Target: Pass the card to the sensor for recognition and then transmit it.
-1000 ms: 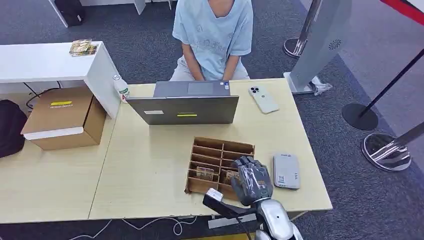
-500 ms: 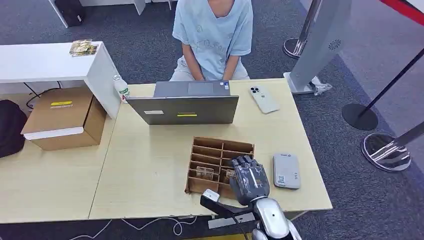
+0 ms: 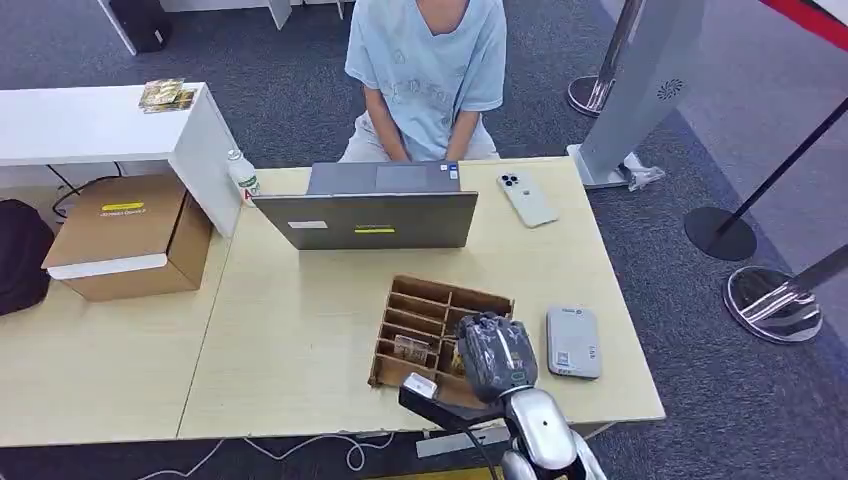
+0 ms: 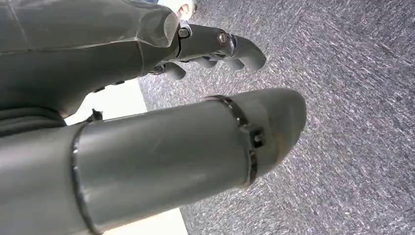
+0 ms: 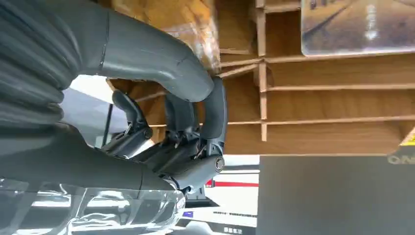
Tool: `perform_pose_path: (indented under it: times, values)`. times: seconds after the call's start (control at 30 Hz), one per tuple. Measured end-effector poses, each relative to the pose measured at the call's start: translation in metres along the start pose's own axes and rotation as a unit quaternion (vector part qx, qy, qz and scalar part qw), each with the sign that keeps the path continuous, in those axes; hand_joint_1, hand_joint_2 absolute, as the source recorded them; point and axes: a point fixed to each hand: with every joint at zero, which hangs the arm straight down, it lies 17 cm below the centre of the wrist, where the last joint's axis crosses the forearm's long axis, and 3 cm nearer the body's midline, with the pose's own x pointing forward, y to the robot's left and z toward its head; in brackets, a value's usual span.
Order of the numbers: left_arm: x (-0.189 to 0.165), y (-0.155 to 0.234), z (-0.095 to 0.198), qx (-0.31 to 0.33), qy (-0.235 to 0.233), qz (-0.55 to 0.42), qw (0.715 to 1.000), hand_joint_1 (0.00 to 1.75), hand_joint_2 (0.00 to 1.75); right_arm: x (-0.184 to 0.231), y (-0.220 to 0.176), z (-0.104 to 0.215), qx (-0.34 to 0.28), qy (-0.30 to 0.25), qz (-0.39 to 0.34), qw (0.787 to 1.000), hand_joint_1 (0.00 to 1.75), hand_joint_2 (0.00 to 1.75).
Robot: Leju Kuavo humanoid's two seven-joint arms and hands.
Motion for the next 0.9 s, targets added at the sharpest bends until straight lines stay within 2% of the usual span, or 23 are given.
perform_pose_path:
  times: [0.23, 0.37, 0.43, 0.5, 0.6, 0.67, 0.77, 0.8, 0.83, 0.87, 0.9]
  values:
    - [-0.001, 0.0, 0.0, 0.0, 0.001, 0.005, 1.0, 0.0, 0.0, 0.0, -0.001, 0.0, -0.002, 0.0, -0.002, 1.0, 1.5, 1.75]
    - [0.0, 0.0, 0.0, 0.0, 0.0, 0.005, 1.0, 0.0, 0.0, 0.001, -0.002, 0.0, -0.004, -0.002, -0.012, 1.0, 1.55, 1.75]
    - [-0.001, 0.0, 0.0, 0.0, 0.0, 0.005, 1.0, 0.0, 0.0, 0.002, -0.002, 0.0, -0.004, -0.002, -0.016, 1.0, 1.48, 1.75]
    - [0.0, 0.0, 0.0, 0.0, 0.0, 0.005, 1.0, 0.0, 0.0, 0.002, -0.002, 0.0, -0.006, -0.002, -0.017, 1.0, 1.52, 1.75]
    - [0.0, 0.0, 0.0, 0.0, 0.0, 0.005, 1.0, 0.0, 0.0, 0.002, -0.004, 0.001, -0.011, -0.001, -0.023, 1.0, 1.45, 1.75]
    - [-0.001, 0.0, 0.0, 0.0, 0.0, 0.005, 1.0, 0.0, 0.0, 0.001, -0.008, 0.001, -0.02, 0.0, -0.033, 0.999, 1.52, 1.75]
    - [0.0, 0.0, 0.0, 0.0, 0.0, 0.005, 1.0, 0.0, 0.0, 0.003, -0.028, 0.002, -0.067, -0.007, -0.061, 0.996, 1.26, 1.75]
    - [0.0, 0.0, 0.0, 0.0, 0.0, 0.005, 1.0, 0.0, 0.0, 0.003, -0.034, 0.002, -0.08, -0.009, -0.073, 0.994, 0.98, 1.75]
    - [0.0, 0.0, 0.0, 0.001, 0.0, 0.005, 1.0, 0.0, 0.0, 0.003, -0.041, 0.003, -0.096, -0.011, -0.09, 0.991, 0.87, 1.75]
    - [-0.001, 0.0, 0.0, 0.0, 0.0, 0.005, 1.0, 0.0, 0.0, 0.003, -0.047, 0.003, -0.108, -0.012, -0.101, 0.989, 0.63, 1.75]
    - [-0.001, 0.0, 0.0, 0.001, 0.0, 0.005, 1.0, 0.0, 0.0, 0.003, -0.054, 0.003, -0.12, -0.014, -0.108, 0.987, 0.47, 1.75]
